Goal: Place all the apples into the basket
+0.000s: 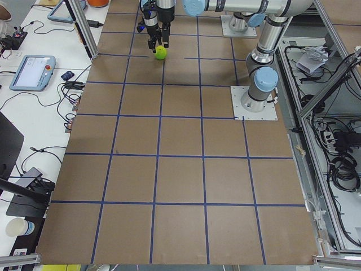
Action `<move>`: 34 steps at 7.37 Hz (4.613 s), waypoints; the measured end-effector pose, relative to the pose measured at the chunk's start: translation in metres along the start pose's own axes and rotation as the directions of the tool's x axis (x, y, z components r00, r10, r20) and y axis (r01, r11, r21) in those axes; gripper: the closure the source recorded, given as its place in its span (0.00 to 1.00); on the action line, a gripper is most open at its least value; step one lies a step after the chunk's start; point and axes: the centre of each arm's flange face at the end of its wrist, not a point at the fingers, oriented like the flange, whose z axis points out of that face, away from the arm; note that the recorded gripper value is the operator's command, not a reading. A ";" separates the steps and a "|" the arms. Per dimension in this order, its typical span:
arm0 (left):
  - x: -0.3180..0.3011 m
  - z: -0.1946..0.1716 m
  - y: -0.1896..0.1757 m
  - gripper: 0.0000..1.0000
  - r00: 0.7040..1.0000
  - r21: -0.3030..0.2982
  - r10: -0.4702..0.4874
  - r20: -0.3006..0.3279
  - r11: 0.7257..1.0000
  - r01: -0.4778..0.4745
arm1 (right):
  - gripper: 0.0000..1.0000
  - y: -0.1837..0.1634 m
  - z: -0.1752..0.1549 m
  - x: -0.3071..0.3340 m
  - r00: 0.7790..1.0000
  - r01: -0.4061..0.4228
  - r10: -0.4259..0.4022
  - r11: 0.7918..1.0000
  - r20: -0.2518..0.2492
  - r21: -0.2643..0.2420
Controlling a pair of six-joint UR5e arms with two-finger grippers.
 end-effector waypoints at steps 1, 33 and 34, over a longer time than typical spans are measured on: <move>0.000 -0.001 0.000 0.00 1.000 0.001 0.000 0.000 1.000 0.000 | 0.00 0.002 0.007 0.000 1.000 0.005 -0.005 1.000 -0.009 -0.009; -0.005 -0.011 0.005 0.00 1.000 0.024 -0.011 0.001 1.000 0.011 | 0.00 -0.014 -0.290 0.323 0.967 0.202 -0.200 0.979 -0.160 -0.006; -0.006 -0.011 0.005 0.00 1.000 0.024 -0.011 0.001 1.000 0.011 | 0.00 0.019 -0.286 0.286 0.960 0.220 -0.222 0.975 -0.173 -0.031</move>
